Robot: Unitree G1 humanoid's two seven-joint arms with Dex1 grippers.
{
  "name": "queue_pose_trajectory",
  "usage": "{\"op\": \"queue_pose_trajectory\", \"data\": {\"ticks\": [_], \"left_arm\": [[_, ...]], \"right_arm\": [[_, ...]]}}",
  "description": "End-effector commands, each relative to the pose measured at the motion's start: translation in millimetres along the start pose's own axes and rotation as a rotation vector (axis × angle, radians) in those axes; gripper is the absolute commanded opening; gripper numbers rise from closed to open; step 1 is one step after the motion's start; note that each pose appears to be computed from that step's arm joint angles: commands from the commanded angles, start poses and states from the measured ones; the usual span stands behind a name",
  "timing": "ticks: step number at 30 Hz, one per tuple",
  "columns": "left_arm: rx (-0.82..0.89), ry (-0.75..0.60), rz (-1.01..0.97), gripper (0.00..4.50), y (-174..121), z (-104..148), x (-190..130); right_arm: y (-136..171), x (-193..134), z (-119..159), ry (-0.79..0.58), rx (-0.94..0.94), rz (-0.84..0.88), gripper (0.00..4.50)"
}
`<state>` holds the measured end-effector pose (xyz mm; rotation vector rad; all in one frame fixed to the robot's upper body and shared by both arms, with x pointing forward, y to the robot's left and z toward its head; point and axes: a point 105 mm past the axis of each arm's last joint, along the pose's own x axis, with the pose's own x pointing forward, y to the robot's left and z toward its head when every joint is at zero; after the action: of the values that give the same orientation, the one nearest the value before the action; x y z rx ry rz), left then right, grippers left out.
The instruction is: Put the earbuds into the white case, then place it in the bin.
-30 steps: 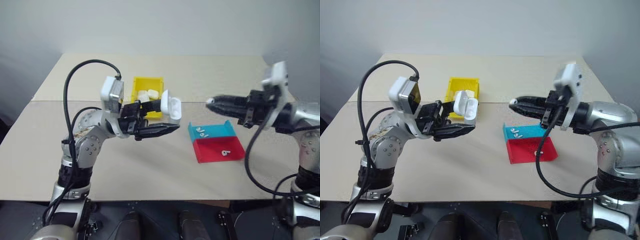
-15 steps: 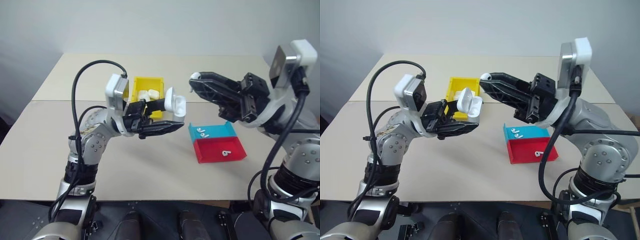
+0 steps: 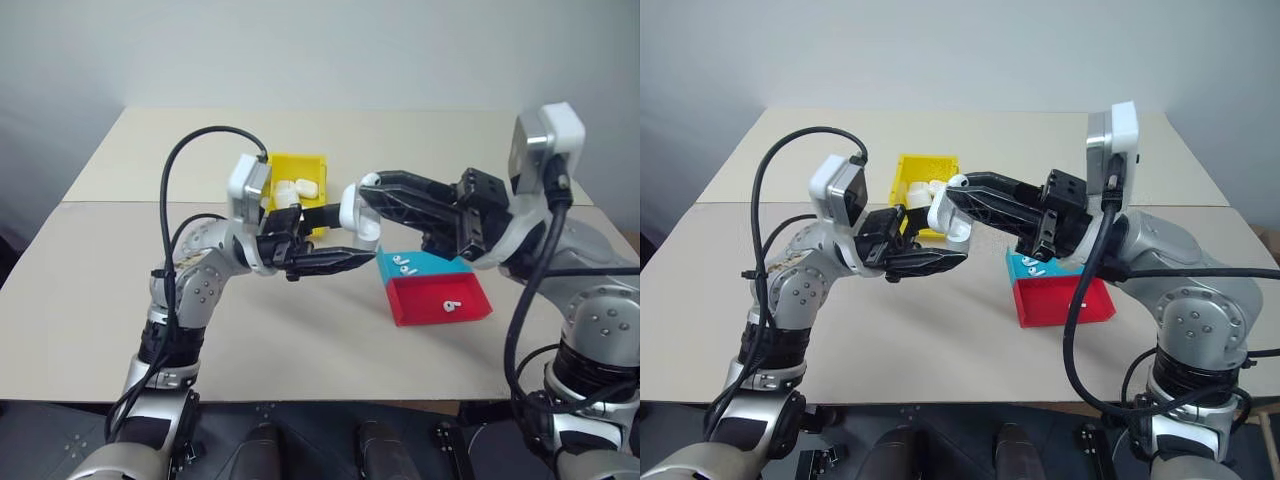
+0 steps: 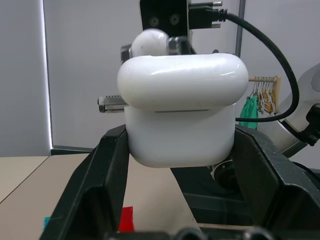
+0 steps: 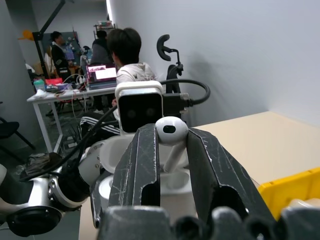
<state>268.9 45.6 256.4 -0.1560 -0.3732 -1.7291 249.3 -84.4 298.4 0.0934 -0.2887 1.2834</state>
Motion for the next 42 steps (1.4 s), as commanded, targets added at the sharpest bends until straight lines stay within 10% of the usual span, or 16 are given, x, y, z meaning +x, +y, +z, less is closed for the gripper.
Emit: {"op": "queue_pose_trajectory", "data": {"ticks": [1,29,42], "left_arm": [[0.059,-0.007,-0.031,2.78,-3.8,10.9,3.7],[0.1,0.0,-0.02,2.78,-3.3,12.0,2.3],[0.107,0.002,-0.015,2.78,-0.5,12.7,2.3]], "right_arm": [[1.7,-3.3,9.4,-0.023,-0.059,0.0,0.62],[-9.1,-5.6,-7.9,0.142,-0.21,0.014,0.62],[-8.8,-11.1,-3.7,0.151,-0.232,0.039,4.45]]}}
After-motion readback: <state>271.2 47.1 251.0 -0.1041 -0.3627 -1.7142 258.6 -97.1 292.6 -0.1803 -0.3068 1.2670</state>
